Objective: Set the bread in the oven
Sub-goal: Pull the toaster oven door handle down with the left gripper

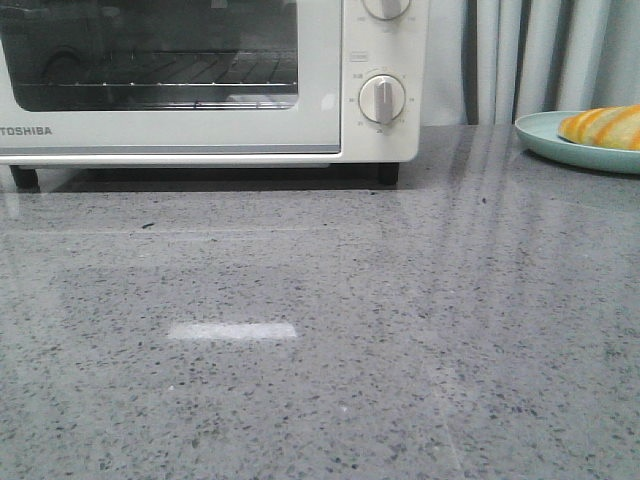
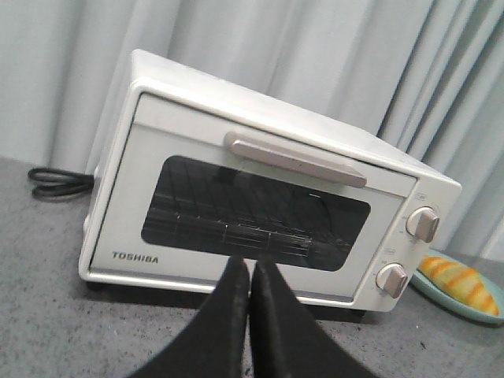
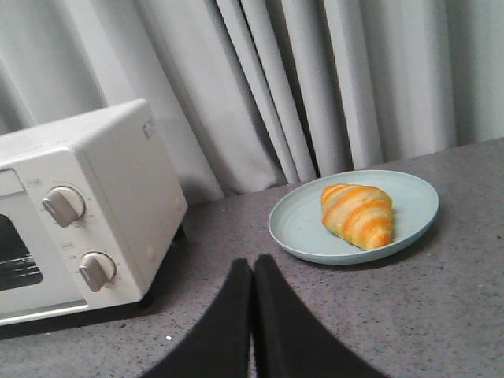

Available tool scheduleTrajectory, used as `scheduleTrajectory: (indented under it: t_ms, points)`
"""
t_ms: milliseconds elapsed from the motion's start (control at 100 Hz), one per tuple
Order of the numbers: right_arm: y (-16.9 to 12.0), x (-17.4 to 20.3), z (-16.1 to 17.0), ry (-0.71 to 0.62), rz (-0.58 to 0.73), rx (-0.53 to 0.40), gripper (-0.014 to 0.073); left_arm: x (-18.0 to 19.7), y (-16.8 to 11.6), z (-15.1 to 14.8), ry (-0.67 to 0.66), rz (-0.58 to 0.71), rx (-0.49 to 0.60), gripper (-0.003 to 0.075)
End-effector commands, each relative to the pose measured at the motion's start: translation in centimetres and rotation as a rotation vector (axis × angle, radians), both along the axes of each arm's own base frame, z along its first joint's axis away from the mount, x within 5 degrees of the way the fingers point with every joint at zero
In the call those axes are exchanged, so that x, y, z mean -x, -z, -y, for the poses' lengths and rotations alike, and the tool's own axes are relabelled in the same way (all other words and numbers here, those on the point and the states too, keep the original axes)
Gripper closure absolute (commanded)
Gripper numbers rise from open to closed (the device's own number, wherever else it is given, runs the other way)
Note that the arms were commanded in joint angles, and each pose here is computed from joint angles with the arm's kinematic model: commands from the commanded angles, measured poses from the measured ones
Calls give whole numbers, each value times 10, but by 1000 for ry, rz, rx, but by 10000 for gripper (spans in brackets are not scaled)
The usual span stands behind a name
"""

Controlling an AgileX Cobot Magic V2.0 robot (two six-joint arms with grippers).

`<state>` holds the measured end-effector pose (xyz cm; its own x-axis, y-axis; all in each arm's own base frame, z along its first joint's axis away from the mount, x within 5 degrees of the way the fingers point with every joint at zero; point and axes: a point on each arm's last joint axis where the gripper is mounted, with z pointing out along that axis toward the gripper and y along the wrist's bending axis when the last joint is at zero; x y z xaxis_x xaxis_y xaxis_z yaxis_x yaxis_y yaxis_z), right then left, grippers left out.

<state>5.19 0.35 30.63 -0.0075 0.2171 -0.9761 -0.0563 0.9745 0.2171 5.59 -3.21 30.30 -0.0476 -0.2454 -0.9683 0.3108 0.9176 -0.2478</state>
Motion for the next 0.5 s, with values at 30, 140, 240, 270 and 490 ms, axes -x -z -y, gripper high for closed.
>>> scheduleTrajectory:
  t_ms: [30, 140, 240, 270, 490]
  points:
    - [-27, -13, 1, 16, 32, 44, 655, -10, -32, 0, 20, 73, -139, 742]
    - [-33, -19, 0, 15, -3, 46, 655, -23, -44, 2, 56, 69, -244, 742]
    - [-35, -19, 0, 15, -3, 46, 655, -38, -53, 5, 91, 43, -241, 742]
    - [-35, -19, 0, 15, -3, 46, 655, -42, -57, 6, 99, 40, -240, 742]
    - [-34, -19, 0, 15, -4, 46, 655, -77, -85, 18, 165, 53, -303, 742]
